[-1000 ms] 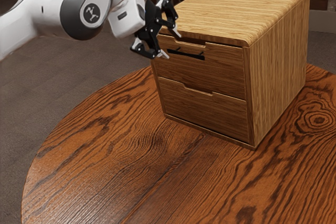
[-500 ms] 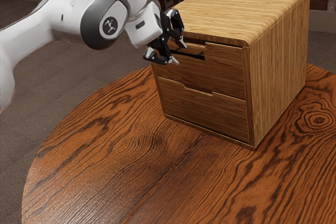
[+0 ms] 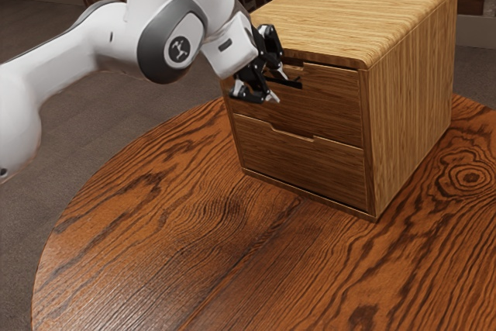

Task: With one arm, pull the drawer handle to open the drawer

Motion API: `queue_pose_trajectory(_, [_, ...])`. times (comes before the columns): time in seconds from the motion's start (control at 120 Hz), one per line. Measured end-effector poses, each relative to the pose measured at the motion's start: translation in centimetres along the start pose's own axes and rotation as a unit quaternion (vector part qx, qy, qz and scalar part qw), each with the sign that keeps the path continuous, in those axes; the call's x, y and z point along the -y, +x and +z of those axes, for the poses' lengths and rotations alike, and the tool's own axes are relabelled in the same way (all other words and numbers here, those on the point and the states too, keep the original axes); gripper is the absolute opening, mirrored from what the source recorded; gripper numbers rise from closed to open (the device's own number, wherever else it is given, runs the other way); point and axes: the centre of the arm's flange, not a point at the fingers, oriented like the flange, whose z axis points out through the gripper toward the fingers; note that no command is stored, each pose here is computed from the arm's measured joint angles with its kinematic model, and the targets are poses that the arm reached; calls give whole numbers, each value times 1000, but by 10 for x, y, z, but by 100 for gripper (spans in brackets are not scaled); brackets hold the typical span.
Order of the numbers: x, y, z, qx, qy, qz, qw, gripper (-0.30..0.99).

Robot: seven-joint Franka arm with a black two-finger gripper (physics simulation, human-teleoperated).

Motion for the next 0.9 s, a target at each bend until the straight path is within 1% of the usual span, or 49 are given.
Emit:
queue_pose_trajectory(0.125, [0, -3, -1, 1, 2, -10, 1000, 13])
queue_pose_trajectory(0.283, [-4, -3, 0, 3, -2, -19, 1000, 4])
queue_pose_trajectory(0.442, [-19, 3, -18, 7, -3, -22, 1000, -4])
queue_pose_trajectory(0.567, [-34, 4, -22, 13, -10, -25, 1000, -5])
queue_pose_trajectory(0.9, [-76, 4, -52, 29, -14, -33, 999, -8])
